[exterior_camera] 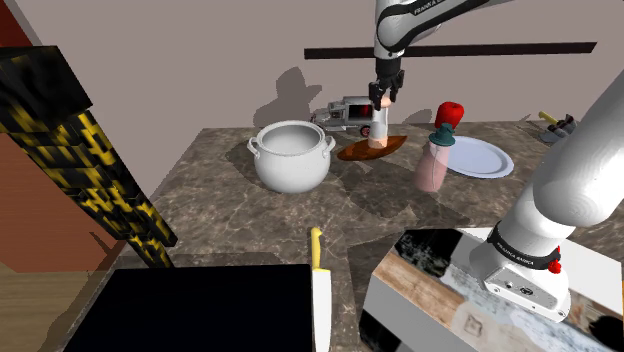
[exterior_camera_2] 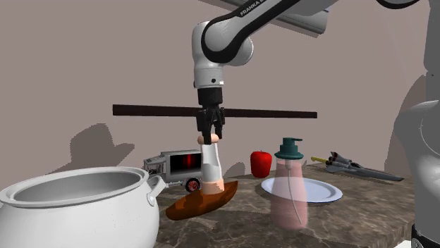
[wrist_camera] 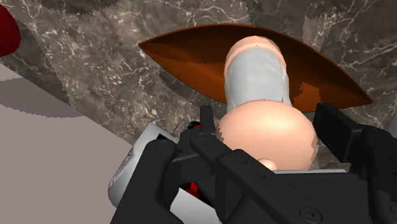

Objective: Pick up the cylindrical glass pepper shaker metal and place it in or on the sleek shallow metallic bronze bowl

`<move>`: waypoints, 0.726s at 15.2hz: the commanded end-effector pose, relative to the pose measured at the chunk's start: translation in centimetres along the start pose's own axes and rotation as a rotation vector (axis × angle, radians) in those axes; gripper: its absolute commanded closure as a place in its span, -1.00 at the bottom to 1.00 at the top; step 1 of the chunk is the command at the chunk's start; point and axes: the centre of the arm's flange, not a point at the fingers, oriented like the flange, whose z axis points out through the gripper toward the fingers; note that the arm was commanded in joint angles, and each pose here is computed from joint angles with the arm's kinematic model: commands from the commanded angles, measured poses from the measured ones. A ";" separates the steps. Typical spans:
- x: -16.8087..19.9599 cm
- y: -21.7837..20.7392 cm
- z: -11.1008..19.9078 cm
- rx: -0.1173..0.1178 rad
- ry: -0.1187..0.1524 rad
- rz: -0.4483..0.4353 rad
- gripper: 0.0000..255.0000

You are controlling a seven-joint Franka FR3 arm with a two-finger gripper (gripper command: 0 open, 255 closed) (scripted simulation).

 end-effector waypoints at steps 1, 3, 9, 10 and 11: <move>0.0 0.0 0.0 0.000 0.001 0.000 1.00; 0.0 0.0 0.0 0.000 0.001 0.000 1.00; 0.0 0.0 0.0 0.000 0.001 0.000 -1.00; 0.0 0.0 0.0 0.000 0.001 0.000 -1.00; 0.0 0.0 0.0 0.000 0.001 0.000 -1.00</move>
